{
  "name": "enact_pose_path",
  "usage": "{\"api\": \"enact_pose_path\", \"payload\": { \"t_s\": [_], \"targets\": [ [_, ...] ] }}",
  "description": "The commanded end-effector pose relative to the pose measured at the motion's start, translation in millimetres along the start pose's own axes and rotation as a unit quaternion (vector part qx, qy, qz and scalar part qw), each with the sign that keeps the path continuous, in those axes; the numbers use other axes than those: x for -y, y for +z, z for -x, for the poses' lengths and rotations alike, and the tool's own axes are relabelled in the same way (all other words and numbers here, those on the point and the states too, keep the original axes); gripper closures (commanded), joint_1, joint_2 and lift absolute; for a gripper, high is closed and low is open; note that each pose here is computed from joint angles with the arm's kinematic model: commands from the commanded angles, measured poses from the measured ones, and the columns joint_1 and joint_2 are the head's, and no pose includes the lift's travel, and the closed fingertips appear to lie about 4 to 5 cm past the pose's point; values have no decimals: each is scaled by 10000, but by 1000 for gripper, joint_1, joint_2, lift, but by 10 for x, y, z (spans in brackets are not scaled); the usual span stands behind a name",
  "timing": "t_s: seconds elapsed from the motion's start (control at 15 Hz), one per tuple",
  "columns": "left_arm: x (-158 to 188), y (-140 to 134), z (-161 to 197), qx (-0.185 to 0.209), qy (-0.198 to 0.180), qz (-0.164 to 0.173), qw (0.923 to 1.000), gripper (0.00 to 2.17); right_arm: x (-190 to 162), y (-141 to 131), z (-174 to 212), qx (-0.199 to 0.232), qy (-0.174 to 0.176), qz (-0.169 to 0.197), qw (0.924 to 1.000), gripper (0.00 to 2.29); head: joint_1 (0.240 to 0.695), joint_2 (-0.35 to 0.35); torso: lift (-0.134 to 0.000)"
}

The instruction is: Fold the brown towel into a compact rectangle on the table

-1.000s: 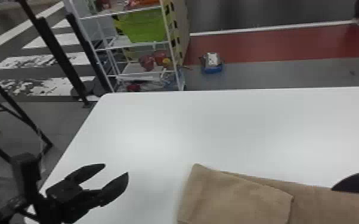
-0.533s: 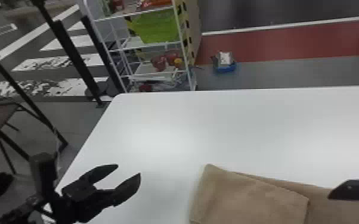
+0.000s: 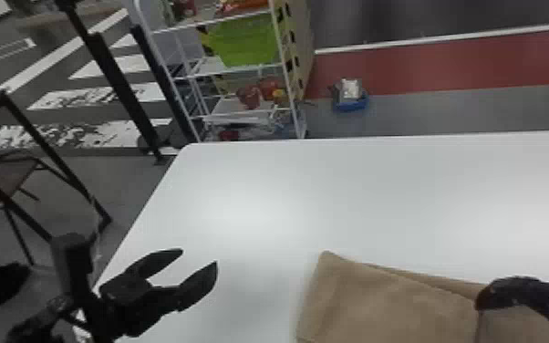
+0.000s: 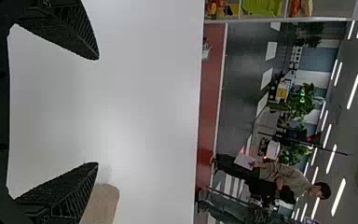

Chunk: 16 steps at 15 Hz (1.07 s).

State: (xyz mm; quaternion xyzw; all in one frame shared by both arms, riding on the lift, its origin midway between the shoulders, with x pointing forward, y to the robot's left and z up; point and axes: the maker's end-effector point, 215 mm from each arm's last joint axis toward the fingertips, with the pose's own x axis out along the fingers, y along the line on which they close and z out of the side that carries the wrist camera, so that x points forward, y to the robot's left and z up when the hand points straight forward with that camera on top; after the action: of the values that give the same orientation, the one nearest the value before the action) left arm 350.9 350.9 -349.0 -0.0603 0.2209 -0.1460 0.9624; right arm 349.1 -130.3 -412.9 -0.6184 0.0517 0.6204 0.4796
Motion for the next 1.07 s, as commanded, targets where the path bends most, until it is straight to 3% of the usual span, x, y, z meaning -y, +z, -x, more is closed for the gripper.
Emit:
{"api": "enact_pose_path", "payload": {
  "t_s": [0.0, 0.4, 1.0],
  "targets": [
    [-39, 1, -9, 32, 38, 14, 10000, 76, -19, 68, -143, 4, 195, 95, 9998, 215, 695, 349, -134],
    [-115, 12, -11, 96, 98, -19, 9999, 76, -2, 80, -296, -41, 369, 87, 9993, 282, 695, 350, -134],
    [-141, 22, -47, 120, 109, 7, 9999, 76, 88, 38, -296, -37, 304, -188, 9994, 593, 695, 350, -134]
  ]
}}
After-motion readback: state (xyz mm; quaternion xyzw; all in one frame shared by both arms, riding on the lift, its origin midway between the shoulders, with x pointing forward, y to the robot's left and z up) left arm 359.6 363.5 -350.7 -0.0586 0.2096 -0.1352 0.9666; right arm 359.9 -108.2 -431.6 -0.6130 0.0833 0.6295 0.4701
